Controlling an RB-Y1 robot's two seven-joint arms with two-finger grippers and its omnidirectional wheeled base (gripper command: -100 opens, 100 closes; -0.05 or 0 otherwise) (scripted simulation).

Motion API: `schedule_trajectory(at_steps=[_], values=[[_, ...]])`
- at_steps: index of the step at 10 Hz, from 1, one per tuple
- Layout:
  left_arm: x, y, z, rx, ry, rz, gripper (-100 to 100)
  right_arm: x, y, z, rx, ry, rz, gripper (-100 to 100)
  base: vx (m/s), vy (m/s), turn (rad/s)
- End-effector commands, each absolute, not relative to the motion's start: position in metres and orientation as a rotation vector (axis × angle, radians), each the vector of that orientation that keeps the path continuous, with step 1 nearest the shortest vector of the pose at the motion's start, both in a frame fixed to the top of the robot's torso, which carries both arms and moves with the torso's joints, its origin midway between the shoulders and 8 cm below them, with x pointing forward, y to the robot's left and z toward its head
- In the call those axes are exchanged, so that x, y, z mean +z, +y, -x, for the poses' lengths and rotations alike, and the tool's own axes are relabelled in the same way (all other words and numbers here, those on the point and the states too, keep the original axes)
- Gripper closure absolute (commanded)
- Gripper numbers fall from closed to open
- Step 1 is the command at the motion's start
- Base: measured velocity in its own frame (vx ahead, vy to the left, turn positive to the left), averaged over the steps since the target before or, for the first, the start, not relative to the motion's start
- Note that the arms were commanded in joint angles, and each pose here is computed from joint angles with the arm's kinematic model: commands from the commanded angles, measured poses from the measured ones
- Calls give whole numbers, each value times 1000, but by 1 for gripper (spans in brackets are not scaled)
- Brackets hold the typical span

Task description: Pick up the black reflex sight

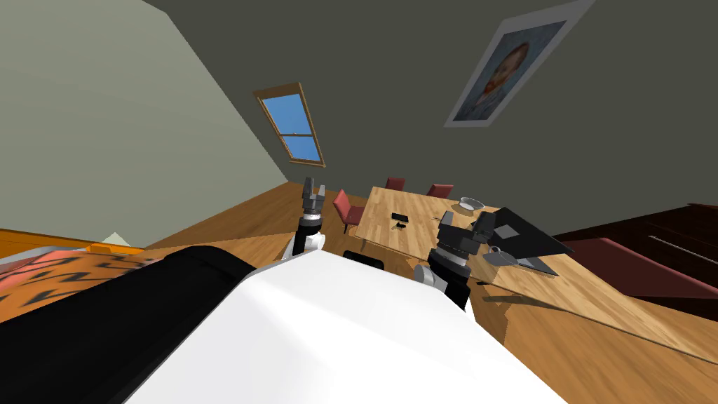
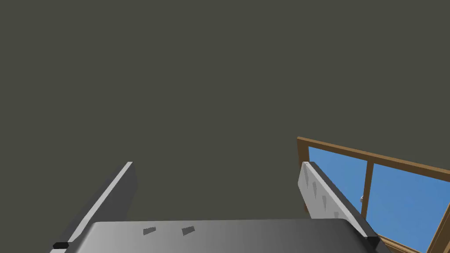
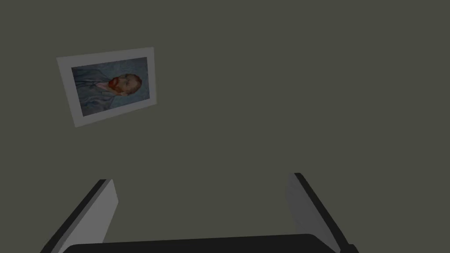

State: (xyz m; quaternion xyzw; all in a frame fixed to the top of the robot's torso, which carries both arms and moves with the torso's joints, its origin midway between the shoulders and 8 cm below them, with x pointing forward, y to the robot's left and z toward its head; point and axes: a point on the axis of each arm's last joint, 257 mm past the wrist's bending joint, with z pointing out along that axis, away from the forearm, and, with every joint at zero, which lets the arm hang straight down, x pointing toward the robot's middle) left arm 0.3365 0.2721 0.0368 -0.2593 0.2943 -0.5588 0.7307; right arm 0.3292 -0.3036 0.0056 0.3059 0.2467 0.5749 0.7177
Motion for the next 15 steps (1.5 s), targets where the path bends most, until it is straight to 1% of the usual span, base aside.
schedule_trajectory(at_steps=[1,7,9,10,11,12,15], values=[[37,272,-336,-1230,648,571,0,-1,-302,-332,1263,596,-658,-100,-44,0,45],[37,272,-337,-1230,648,571,0,-63,-306,-342,1159,869,-604,-100,-81,-14,121],[37,272,-337,-1230,648,571,0,-95,-314,-342,1092,994,-582,-100,-74,-9,297],[37,272,-337,-1230,648,571,0,-102,-316,-343,1085,1010,-587,-100,-63,-34,52],[37,272,-336,-1230,648,571,0,-123,-323,-341,1043,1084,-578,-100,-50,-23,136],[37,272,-337,-1230,648,571,0,-142,-330,-338,1000,1150,-567,-100,-61,-20,358],[37,272,-337,-1230,648,571,0,-172,-343,-333,942,1243,-564,-100,-38,-19,152]])
